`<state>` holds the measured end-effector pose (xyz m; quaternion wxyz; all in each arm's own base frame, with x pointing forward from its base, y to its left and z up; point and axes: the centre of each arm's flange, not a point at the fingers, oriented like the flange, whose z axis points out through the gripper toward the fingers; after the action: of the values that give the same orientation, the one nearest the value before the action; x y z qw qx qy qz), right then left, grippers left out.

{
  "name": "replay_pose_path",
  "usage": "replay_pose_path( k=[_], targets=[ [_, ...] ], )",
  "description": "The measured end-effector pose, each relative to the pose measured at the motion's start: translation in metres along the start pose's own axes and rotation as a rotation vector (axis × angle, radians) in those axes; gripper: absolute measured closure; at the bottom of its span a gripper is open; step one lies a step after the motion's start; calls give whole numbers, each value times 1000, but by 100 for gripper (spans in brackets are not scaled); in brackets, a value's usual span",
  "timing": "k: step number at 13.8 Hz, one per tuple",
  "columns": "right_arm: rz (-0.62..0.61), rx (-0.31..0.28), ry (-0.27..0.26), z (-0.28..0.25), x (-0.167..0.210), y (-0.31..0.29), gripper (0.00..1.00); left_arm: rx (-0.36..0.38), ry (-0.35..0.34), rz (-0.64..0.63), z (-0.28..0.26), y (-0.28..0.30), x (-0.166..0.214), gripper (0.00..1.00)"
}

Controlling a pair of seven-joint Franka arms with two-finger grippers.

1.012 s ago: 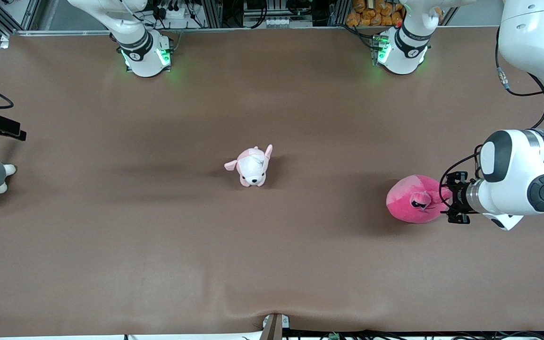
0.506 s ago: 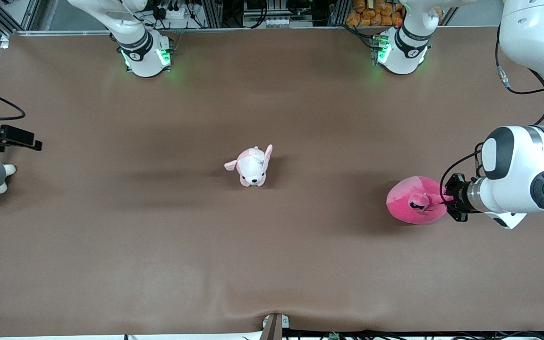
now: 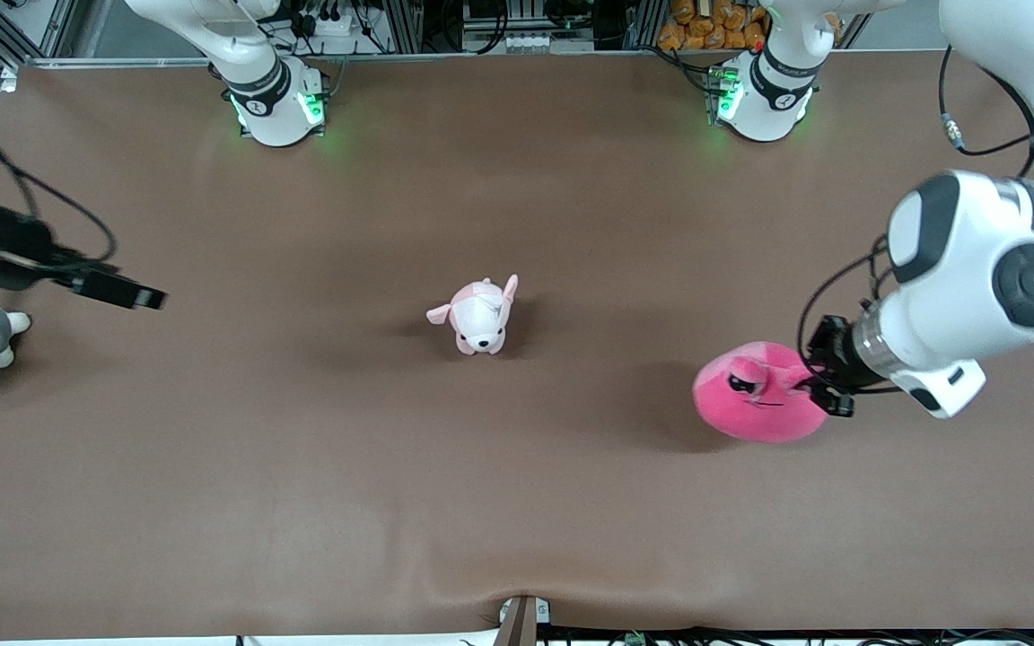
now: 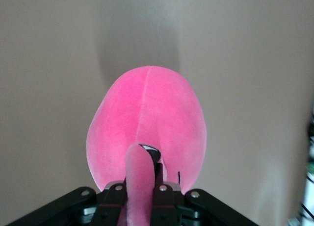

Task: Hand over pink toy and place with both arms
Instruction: 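Carry the pink plush to the middle while the right gripper approaches, then grasp the pink plush with the right gripper beside the left gripper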

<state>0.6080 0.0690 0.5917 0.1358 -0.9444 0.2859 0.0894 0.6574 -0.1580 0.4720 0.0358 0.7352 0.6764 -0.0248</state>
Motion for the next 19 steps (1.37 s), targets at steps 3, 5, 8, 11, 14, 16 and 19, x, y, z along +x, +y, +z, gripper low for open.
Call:
replay_pose_path(
  k=[3,5,8,11,14,16,19],
  targets=[
    [267,16,8,19,-45,-56,0,-45,-53,-66,-38,-21,-76,85],
    [400,8,-1,33,-67,-80,0,-52,-97,-114,-53,-38,-128,85],
    [586,5,-14,61,-97,-117,0,-58,-164,-156,-79,-65,-193,85],
    [843,73,-116,80,-117,-149,0,-52,-192,-160,-87,-91,-245,85],
    [1057,138,-164,84,-115,-162,0,-57,-222,-131,-84,-111,-289,85],
    [1098,154,-171,86,-119,-169,0,-63,-242,-119,-82,-117,-305,85],
    [1127,131,-181,95,-138,-180,0,-76,-267,-114,-81,-122,-321,85]
  ],
)
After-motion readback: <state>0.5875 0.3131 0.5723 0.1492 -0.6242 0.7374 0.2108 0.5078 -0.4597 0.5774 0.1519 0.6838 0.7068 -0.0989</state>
